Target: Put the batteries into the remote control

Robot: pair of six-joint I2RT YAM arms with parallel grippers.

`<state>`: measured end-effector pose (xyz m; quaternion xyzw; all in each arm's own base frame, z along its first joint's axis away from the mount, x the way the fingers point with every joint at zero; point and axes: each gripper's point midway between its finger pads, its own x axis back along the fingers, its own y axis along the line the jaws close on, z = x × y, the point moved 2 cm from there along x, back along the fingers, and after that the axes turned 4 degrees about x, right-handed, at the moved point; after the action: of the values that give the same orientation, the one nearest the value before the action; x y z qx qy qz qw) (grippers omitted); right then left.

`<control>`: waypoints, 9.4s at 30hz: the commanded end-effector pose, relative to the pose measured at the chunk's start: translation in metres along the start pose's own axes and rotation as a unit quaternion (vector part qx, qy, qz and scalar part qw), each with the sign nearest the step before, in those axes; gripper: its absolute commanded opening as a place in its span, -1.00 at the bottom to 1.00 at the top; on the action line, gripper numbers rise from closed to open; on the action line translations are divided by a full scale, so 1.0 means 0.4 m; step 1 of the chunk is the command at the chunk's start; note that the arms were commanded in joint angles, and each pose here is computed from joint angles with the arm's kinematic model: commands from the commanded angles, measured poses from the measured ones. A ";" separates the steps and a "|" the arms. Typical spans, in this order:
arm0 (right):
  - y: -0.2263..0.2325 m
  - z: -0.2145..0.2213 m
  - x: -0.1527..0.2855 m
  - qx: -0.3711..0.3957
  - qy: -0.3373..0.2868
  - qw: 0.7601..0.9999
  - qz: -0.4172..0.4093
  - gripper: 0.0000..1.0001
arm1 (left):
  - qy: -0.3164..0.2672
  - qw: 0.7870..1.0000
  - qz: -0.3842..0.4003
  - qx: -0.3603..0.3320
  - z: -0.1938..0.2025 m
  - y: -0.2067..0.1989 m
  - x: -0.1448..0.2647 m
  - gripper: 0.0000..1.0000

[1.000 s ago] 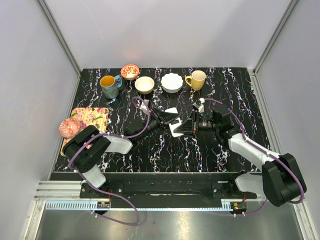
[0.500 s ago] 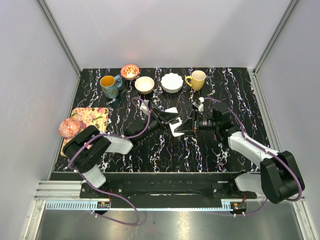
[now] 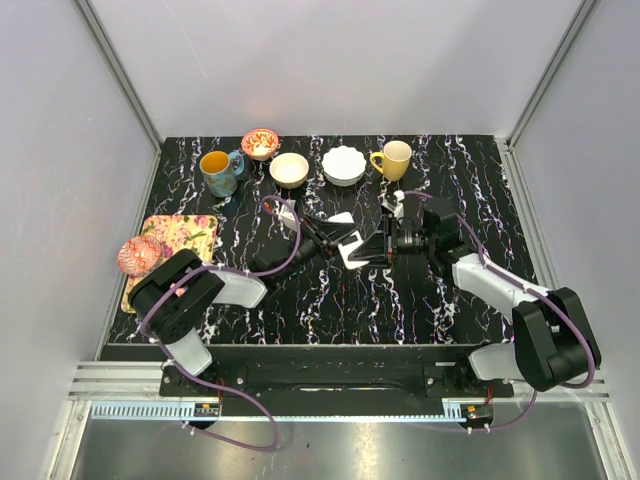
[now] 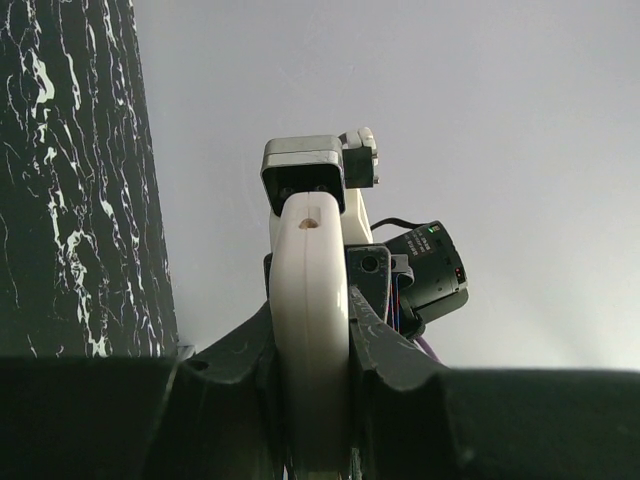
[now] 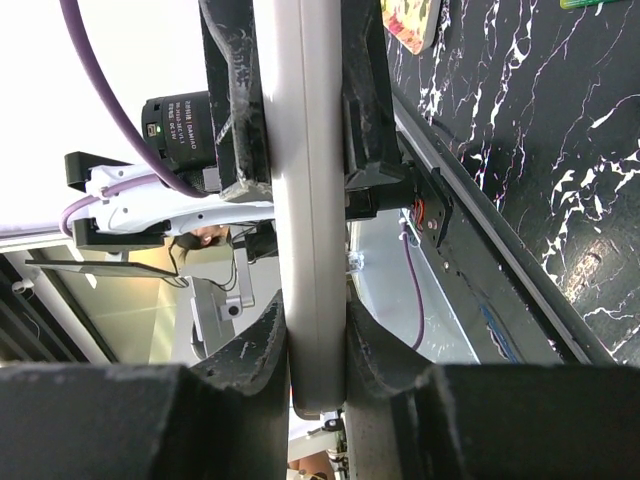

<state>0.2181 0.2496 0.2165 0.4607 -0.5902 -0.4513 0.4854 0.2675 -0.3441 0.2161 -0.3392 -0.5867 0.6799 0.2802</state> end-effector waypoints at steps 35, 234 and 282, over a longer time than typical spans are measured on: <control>0.109 -0.140 0.014 0.097 -0.110 0.989 0.018 0.65 | 0.234 0.950 0.195 -0.067 0.266 -0.172 0.093 -1.00; 0.044 -0.166 0.088 0.141 -0.136 0.977 0.077 -1.00 | 0.232 0.952 0.180 -0.090 0.177 -0.169 0.107 -0.73; 0.063 -0.034 0.063 0.162 -0.039 0.985 0.042 -0.12 | 0.206 0.945 0.228 -0.113 0.169 -0.244 0.092 -1.00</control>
<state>0.2251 0.2230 0.2370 0.4775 -0.6804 -0.3620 0.4219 0.2361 -0.3565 0.2373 -0.4739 -0.5454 0.6009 0.3419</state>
